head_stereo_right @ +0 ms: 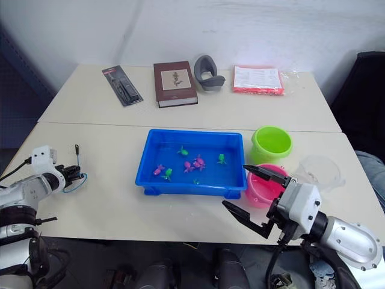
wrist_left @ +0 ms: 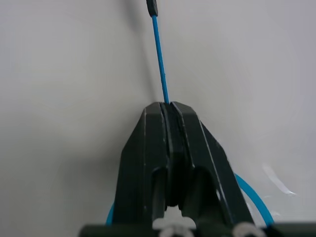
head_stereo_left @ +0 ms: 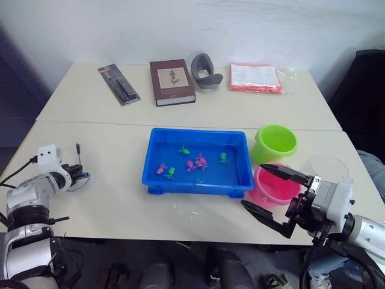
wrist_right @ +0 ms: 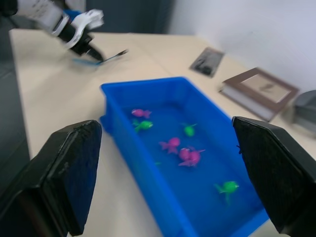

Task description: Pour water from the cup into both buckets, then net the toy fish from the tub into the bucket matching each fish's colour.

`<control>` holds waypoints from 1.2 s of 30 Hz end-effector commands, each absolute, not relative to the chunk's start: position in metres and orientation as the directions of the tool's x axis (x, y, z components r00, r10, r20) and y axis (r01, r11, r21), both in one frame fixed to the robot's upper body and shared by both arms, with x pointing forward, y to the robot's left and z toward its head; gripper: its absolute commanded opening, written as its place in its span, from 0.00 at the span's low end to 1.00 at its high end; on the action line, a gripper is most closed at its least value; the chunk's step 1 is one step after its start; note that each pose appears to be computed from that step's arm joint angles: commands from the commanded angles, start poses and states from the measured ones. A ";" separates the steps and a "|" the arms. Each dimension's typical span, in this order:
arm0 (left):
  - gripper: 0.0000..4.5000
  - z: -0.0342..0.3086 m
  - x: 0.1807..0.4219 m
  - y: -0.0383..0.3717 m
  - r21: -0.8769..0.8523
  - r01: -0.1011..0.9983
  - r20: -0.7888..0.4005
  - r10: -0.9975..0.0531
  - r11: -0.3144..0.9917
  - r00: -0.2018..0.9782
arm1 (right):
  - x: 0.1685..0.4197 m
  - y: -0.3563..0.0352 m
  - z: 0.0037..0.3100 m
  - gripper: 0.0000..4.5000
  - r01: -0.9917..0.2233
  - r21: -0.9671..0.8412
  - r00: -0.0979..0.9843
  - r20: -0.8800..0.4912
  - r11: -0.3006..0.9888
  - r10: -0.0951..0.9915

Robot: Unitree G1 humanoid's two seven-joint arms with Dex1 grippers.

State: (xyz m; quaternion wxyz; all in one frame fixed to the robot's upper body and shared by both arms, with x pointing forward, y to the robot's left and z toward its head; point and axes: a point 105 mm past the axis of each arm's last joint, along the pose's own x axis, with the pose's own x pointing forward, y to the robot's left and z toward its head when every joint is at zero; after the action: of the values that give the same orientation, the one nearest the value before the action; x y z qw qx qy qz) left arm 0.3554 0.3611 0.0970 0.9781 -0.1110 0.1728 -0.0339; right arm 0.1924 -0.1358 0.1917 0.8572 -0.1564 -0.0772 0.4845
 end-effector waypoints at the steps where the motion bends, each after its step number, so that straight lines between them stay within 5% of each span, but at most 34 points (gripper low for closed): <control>1: 0.01 0.187 0.352 0.341 0.021 0.409 -0.058 -0.408 0.912 0.911 | 0.192 -0.131 0.210 1.00 -0.825 -0.296 0.513 -0.032 0.482 0.858; 4: 0.01 0.203 0.337 0.305 0.235 0.674 -0.125 -0.666 0.701 0.736 | 0.202 -0.129 0.214 1.00 -0.833 -0.240 0.527 -0.073 0.498 0.847; 7: 0.01 0.199 0.314 0.263 0.320 0.896 -0.397 -0.814 0.309 0.423 | 0.204 -0.122 0.210 1.00 -0.893 -0.147 0.447 -0.172 0.426 0.878; 9: 0.01 0.200 0.301 0.233 0.302 0.951 -0.521 -0.825 0.062 0.219 | 0.209 -0.124 0.199 1.00 -0.908 -0.112 0.419 -0.293 0.405 0.859; 14: 0.01 0.189 0.287 0.176 0.204 0.953 -0.653 -0.756 -0.224 -0.038 | 0.221 -0.108 0.196 1.00 -0.933 -0.005 0.342 -0.320 0.359 0.884; 22: 0.01 0.182 0.287 0.102 0.185 0.934 -0.555 -0.817 -0.307 -0.158 | 0.231 -0.067 0.184 1.00 -0.944 0.132 0.252 -0.301 0.302 0.920; 36: 0.01 0.174 0.280 0.089 0.175 0.928 -0.524 -0.829 -0.328 -0.194 | 0.236 -0.054 0.179 1.00 -0.934 0.207 0.231 -0.275 0.292 0.933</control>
State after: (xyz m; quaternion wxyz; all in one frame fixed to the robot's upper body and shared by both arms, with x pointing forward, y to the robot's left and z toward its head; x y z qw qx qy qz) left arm 0.2825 0.0929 0.1640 0.5774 0.2590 0.1110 -0.7663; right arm 0.2367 -0.0553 0.1738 0.7865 0.0047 0.1821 0.5901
